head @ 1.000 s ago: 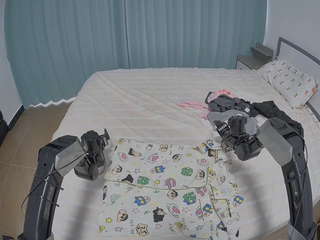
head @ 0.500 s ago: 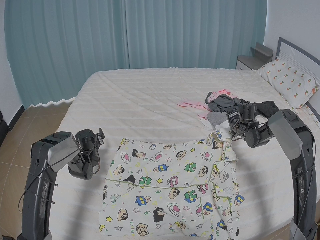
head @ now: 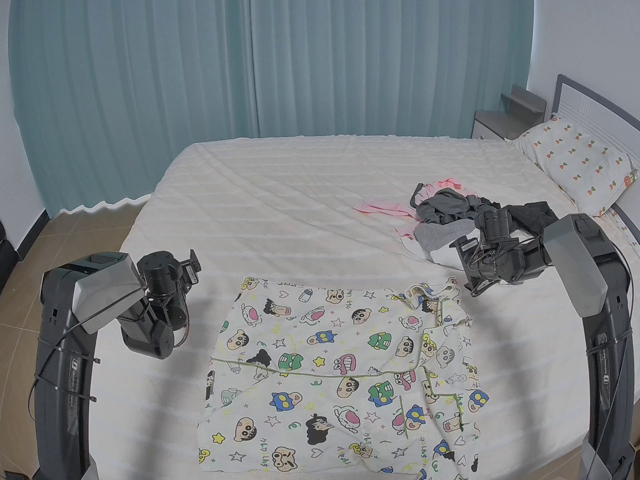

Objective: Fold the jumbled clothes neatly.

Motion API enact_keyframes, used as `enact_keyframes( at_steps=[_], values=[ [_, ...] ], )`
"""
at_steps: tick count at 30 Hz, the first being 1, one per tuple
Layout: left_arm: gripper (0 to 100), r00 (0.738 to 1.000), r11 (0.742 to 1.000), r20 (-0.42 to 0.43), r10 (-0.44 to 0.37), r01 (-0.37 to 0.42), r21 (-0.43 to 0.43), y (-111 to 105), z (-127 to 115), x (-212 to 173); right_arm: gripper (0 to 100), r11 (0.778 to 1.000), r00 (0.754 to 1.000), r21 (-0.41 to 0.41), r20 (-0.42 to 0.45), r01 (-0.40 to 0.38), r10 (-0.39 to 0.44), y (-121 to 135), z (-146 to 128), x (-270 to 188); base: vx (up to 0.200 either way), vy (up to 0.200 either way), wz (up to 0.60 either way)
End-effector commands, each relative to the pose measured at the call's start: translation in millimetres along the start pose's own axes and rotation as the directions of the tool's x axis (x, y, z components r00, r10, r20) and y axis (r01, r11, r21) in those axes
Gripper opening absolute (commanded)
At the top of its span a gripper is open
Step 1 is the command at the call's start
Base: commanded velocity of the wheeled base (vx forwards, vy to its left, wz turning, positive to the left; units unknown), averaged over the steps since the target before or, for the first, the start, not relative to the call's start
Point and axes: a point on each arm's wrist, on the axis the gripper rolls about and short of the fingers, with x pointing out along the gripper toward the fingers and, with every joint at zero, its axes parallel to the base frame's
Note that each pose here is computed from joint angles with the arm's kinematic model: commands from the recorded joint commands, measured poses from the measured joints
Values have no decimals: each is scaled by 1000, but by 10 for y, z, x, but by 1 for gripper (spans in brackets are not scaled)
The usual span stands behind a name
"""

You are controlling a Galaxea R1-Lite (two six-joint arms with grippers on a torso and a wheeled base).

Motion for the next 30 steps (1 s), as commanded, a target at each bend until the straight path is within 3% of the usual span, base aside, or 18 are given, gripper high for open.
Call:
enact_keyframes(
  at_steps=[1,4,7,11,16,17,18,19,20,23,25,30],
  values=[
    [100,1000,996,13,-22,23,-88,71,402,-270,100,986,998,-158,-28,60,-65,-152,33,-404,0,0,0],
    [100,997,985,-15,-76,73,-157,133,549,-499,100,969,997,-243,-50,47,-61,-341,24,-607,0,0,0],
    [100,989,966,-64,-133,115,-233,177,618,-783,100,935,993,-355,-112,-9,-33,-577,-31,-838,0,0,0],
    [100,964,909,-130,-232,167,-382,222,708,-1235,100,863,988,-498,-154,-84,7,-952,-112,-1079,0,0,0],
    [100,936,832,-165,-310,183,-523,265,794,-1597,100,817,987,-571,-158,-82,-11,-1254,-169,-1150,0,0,0],
    [100,936,832,-165,-310,183,-523,265,794,-1597,100,817,987,-571,-158,-82,-11,-1254,-169,-1150,0,0,0],
    [100,928,812,-180,-326,178,-555,257,783,-1687,100,778,982,-621,-184,-89,-36,-1352,-196,-1179,0,0,0],
    [100,926,809,-185,-330,177,-561,247,773,-1709,100,768,981,-634,-191,-91,-41,-1372,-201,-1188,0,0,0],
    [100,915,797,-207,-346,170,-579,223,733,-1785,100,729,973,-676,-222,-111,-57,-1443,-240,-1195,0,0,0],
    [100,902,778,-227,-368,165,-606,174,683,-1875,100,698,969,-706,-236,-120,-72,-1476,-297,-1128,0,0,0],
    [100,896,764,-222,-383,173,-622,142,670,-1900,100,689,973,-716,-219,-108,-75,-1461,-317,-1049,0,0,0],
    [100,898,761,-213,-385,178,-624,151,665,-1909,100,660,982,-748,-166,-69,-86,-1381,-399,-886,0,0,0]
  ],
)
